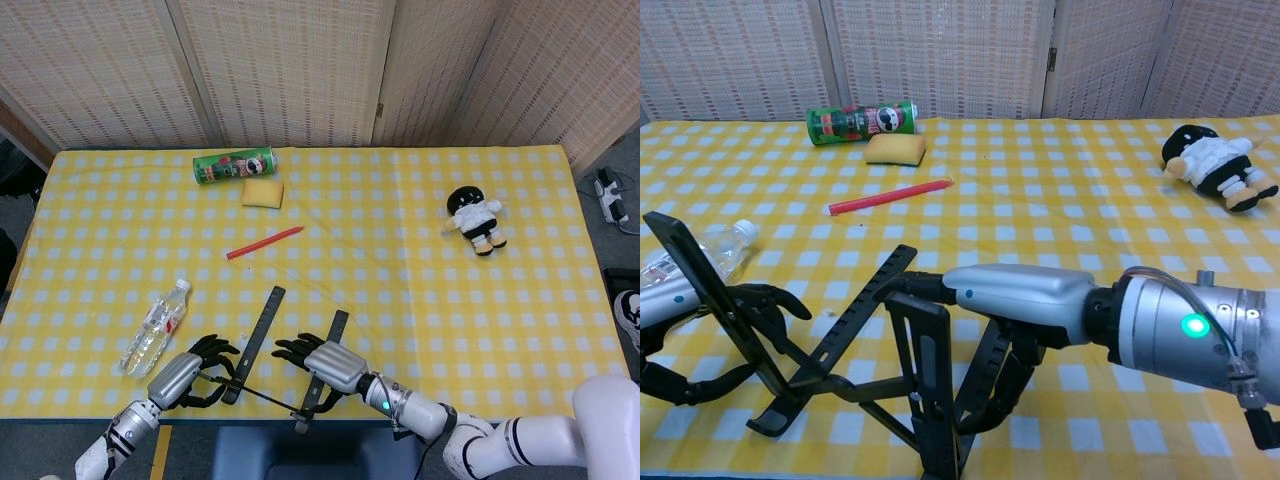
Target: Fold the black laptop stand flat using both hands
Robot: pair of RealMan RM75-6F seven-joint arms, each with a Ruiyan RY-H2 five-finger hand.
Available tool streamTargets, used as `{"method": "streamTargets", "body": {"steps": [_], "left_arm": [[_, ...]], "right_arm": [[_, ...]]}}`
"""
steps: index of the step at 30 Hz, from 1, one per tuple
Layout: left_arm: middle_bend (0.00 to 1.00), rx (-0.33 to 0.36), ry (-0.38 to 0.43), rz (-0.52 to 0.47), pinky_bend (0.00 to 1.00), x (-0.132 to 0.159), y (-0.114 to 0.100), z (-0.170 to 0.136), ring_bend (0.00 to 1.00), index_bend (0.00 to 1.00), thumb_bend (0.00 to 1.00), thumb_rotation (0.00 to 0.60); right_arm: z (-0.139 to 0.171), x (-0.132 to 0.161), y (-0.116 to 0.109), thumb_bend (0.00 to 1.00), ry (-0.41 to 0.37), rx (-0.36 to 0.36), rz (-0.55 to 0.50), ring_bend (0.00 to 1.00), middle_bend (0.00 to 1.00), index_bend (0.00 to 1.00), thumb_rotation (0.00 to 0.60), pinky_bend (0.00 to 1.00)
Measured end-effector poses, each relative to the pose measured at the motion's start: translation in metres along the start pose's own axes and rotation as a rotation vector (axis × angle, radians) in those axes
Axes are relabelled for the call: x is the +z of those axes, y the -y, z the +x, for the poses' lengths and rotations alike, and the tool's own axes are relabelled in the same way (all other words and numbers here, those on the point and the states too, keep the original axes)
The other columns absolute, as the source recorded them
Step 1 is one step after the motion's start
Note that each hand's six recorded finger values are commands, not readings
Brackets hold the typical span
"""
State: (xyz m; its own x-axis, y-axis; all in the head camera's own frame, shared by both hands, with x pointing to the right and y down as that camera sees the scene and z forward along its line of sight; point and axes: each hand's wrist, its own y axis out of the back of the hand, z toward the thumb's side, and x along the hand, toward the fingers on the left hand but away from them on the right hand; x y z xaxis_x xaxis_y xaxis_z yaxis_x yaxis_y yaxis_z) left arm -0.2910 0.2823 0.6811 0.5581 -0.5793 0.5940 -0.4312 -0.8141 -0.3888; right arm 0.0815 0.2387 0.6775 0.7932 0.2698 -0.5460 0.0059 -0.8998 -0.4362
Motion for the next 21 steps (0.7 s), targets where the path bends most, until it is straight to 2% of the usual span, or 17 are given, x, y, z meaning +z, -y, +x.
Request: {"method": "streamTargets", "body": {"steps": [6,13,21], "left_arm": [[0.26,0.001,-0.004,-0.002,0.02,-0.001,0.0,0.0,0.14,0.46,0.5,0.6],[0.26,-0.003,-0.004,-0.001,0.02,0.0,0.001,0.002,0.14,0.46,0.5,0.6],[0.26,-0.007,0.0,0.001,0.02,0.001,0.003,0.003,0.14,0.46,0.5,0.6]], "right_arm": [[0.0,-0.003,-0.007,0.19,0.008,-0.017,-0.012,0.08,0.01,0.0,0.587,0.0],[-0.006,0.002,0.007,0.19,-0.005,0.032,-0.015,0.09,0.01,0.0,0.588,0.0],[-0.006,0.006,0.013,0.19,-0.014,0.044,-0.026,0.09,0.01,0.0,0.586,0.0]]}}
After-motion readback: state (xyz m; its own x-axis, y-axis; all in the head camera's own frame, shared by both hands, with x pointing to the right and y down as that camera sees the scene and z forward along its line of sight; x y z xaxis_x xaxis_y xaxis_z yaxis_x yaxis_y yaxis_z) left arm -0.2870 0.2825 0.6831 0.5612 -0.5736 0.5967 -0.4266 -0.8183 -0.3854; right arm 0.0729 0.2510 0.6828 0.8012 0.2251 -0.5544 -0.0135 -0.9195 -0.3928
